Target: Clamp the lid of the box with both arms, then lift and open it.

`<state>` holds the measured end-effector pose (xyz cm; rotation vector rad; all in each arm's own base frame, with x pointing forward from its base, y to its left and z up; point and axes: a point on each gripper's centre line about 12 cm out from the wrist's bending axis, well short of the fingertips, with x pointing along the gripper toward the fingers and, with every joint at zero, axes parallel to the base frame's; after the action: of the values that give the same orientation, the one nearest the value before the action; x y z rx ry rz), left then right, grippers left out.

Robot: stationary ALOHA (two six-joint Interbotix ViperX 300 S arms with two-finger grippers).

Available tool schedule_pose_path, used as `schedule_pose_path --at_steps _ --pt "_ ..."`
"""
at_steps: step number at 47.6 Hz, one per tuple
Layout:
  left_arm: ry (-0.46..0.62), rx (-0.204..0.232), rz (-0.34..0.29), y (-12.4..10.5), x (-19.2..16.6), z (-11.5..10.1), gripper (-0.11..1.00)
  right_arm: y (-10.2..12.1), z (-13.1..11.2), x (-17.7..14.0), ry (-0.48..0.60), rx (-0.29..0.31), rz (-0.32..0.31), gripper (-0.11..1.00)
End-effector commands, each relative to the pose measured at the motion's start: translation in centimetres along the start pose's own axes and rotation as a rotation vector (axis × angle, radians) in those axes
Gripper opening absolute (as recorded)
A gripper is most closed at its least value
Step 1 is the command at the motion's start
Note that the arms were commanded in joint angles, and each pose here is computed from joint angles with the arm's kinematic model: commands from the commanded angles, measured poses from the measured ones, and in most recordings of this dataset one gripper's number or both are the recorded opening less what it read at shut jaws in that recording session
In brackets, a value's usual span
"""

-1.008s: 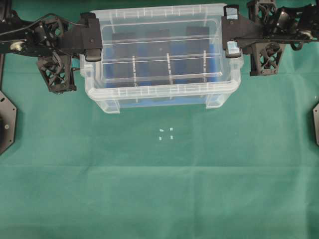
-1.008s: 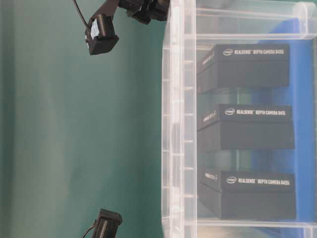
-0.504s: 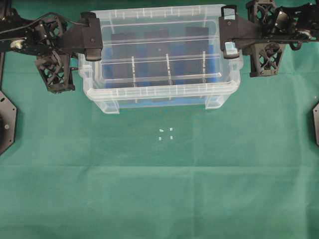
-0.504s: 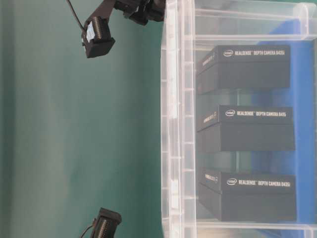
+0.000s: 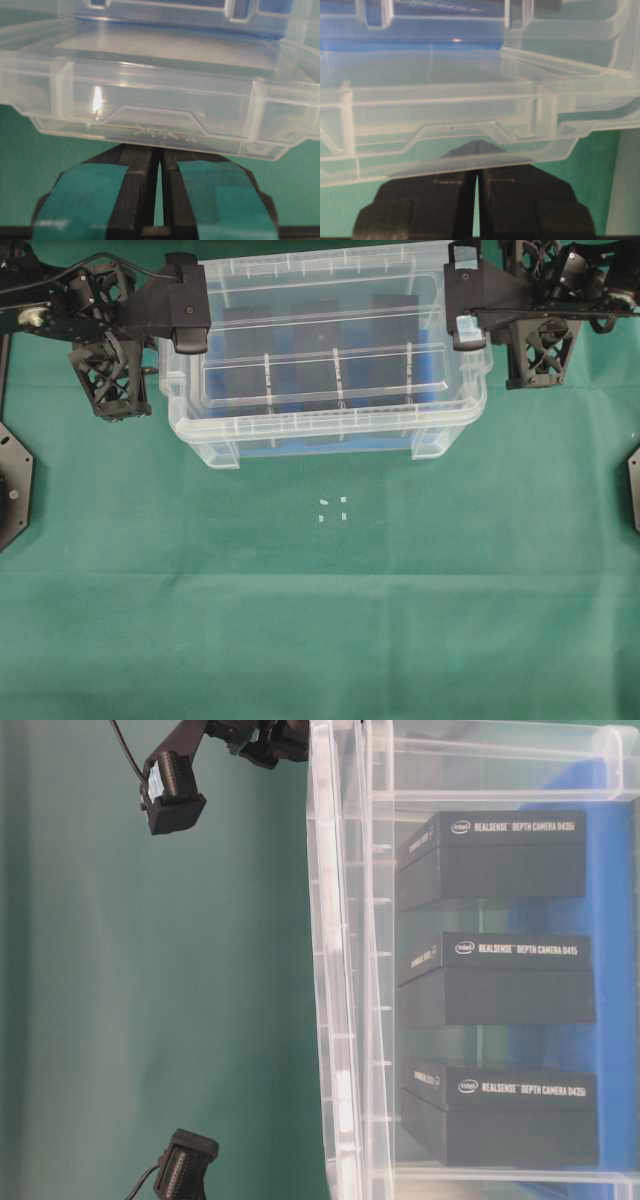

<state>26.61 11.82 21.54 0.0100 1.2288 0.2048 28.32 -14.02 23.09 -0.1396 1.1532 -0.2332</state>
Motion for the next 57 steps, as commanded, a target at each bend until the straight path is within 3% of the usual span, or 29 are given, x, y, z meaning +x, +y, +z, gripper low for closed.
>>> schedule_pose_path --at_steps 1,26,38,57 --pt "-0.09 0.024 0.005 -0.6 -1.6 2.3 0.02 0.8 2.7 -2.0 -0.099 -0.032 -0.004 0.0" --pt "-0.079 0.015 0.0 -0.9 -1.3 1.1 0.02 0.8 2.7 -2.0 -0.102 -0.031 -0.003 0.0" --pt "-0.058 -0.017 -0.001 -1.0 0.2 -0.4 0.02 0.9 2.7 -2.0 -0.102 -0.031 -0.003 0.0" --pt "-0.064 -0.023 0.004 -0.7 1.3 -0.5 0.02 1.3 1.9 -1.2 -0.094 -0.029 0.005 0.0"
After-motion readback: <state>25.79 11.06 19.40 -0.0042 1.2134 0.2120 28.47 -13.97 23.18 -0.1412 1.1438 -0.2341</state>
